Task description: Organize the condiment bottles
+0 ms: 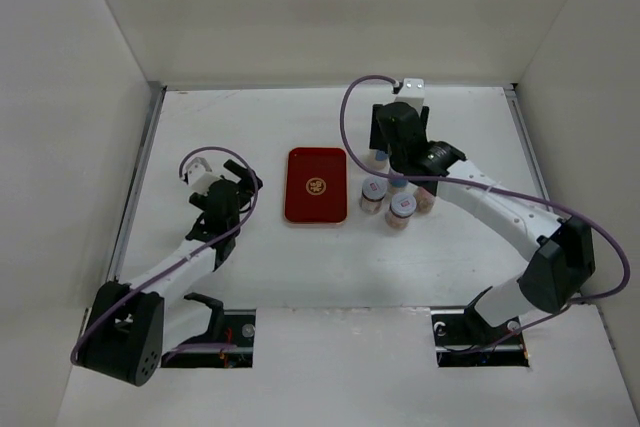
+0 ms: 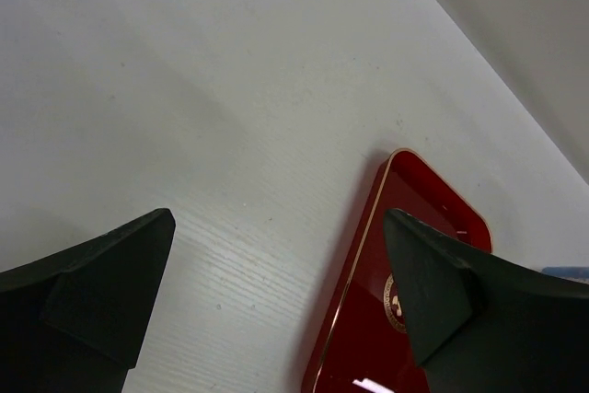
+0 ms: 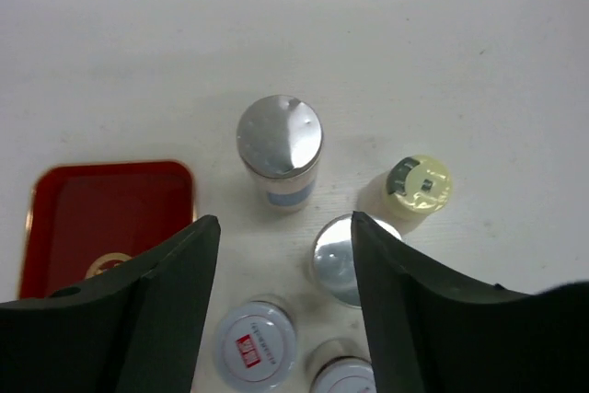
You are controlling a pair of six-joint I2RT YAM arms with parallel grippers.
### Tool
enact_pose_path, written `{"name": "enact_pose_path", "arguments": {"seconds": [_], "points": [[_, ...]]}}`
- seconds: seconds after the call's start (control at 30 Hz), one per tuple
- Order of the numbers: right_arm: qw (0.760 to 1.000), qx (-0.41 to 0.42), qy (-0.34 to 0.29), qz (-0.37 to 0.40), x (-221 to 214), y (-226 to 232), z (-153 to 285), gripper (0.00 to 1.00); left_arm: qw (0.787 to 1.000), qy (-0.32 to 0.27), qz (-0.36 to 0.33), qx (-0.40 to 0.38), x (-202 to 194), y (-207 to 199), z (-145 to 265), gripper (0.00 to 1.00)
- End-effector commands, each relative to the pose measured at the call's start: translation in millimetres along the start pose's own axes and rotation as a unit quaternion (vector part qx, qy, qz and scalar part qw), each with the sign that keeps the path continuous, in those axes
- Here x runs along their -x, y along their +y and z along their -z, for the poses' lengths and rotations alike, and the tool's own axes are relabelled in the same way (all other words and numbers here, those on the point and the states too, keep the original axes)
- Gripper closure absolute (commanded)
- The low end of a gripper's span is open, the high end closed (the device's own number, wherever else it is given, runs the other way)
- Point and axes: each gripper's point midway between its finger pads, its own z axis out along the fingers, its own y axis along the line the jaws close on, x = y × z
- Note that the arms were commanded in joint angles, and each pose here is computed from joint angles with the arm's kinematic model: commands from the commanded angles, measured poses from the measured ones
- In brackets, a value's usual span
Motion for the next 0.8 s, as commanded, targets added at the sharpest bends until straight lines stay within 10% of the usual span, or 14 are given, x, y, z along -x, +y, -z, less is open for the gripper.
{"name": "enact_pose_path", "arguments": {"seconds": [0.0, 0.4, 0.77], "points": [[1.0, 0.007, -0.007, -0.003, 18, -1, 7, 0.25, 0.999, 0.019, 0.029, -0.031, -6, -11, -6, 0.0], [0.997, -0.053, 0.063, -0.003, -45, -50, -2, 0.11, 0.999, 0.028, 0.031, -0.031, -10, -11, -9, 0.0], [0.996, -0.033, 0.08, -0.036, -65, -48, -34, 0.23, 0.998, 0.032, 0.031, -0.032, -12, -11, -10, 0.0]]}}
